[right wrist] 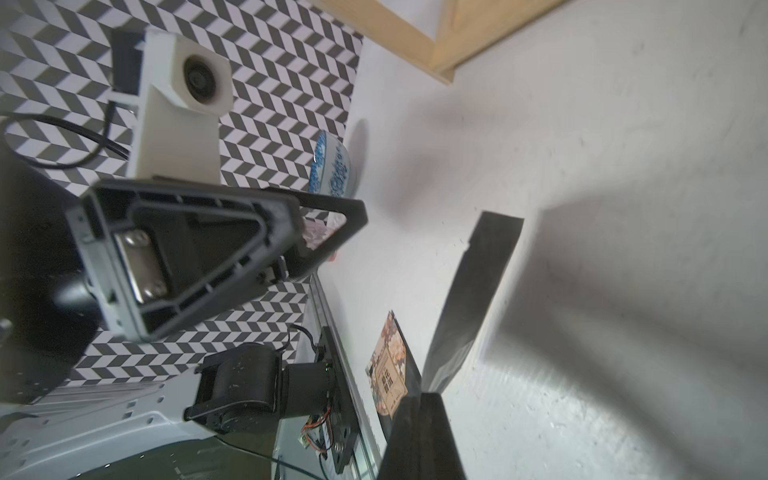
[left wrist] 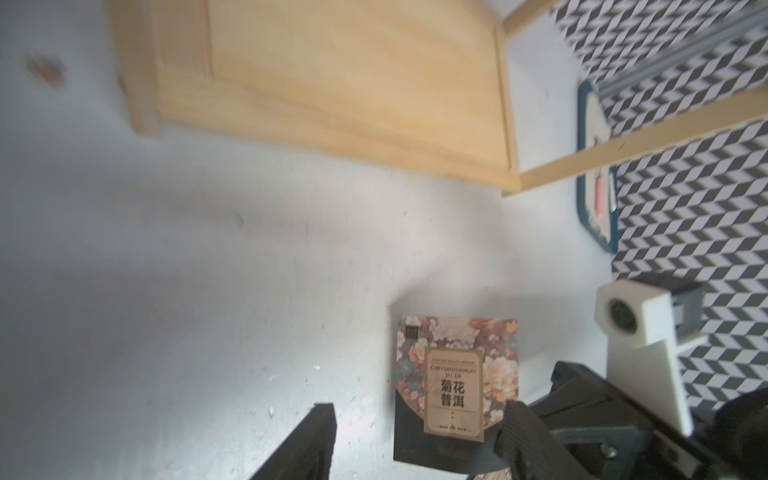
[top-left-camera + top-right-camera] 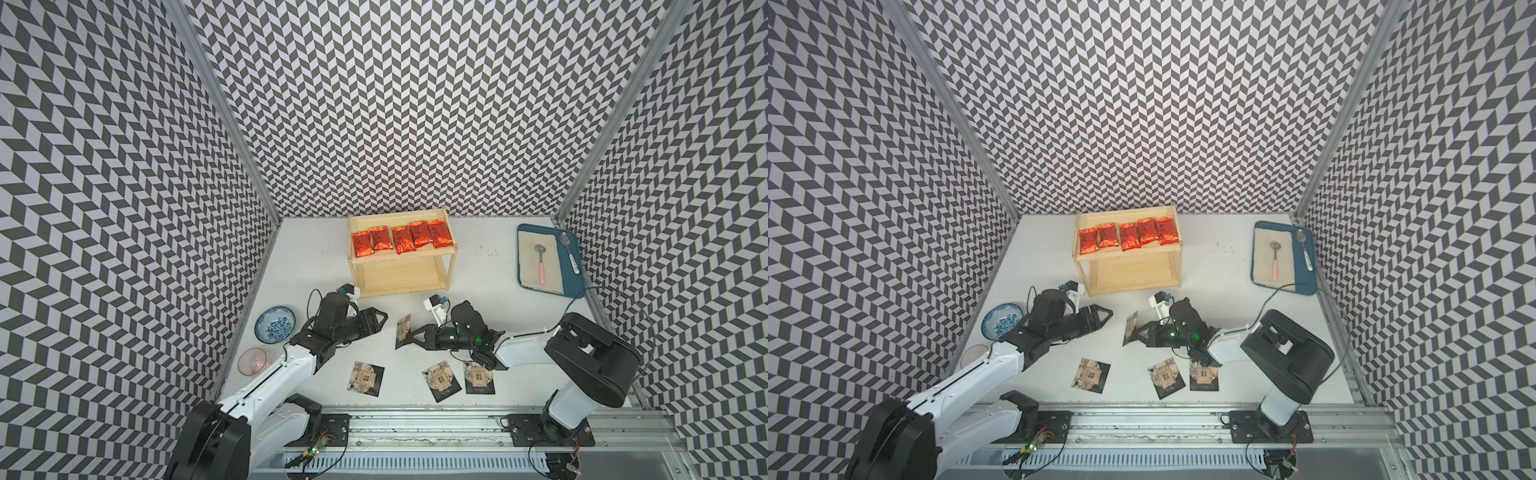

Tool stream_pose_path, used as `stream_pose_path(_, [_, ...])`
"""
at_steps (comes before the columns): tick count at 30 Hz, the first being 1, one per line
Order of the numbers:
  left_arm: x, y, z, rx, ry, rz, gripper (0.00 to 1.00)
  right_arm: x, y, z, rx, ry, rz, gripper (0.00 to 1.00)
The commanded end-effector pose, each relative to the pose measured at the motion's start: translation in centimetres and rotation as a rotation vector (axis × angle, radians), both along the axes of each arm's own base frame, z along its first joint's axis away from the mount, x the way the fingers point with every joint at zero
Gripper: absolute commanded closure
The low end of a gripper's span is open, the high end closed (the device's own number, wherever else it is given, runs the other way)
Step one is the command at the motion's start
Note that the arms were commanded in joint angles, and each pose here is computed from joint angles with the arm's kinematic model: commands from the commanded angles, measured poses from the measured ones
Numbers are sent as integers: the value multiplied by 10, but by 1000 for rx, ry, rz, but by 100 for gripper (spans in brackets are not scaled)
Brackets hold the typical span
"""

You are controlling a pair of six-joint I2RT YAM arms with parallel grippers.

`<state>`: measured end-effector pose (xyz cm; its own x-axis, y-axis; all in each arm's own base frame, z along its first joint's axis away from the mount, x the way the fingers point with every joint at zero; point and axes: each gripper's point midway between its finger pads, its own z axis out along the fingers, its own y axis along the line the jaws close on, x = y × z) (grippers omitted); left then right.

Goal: Place the tea bags on the shelf by color
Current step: Pick up the tea bag from the center of the board, then place the tea bag on the shelf.

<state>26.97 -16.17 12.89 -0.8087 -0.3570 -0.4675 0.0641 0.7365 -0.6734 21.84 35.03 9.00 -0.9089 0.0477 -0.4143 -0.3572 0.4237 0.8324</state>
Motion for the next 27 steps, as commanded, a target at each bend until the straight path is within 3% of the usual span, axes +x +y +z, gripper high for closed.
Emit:
stream_pose_path(1, [-1, 28, 12, 61, 20, 60, 31, 20, 2, 27, 18, -207, -28, 100])
stream_pose_path(6, [11, 46, 40, 80, -23, 94, 30, 43, 16, 53, 31, -358, -38, 100])
stream_pose_path(16, [27, 70, 54, 97, -53, 132, 31, 92, 54, 55, 44, -475, -50, 100])
stream_pose_path(27, [30, 80, 51, 112, -50, 140, 31, 123, 64, 41, 77, -473, -102, 100])
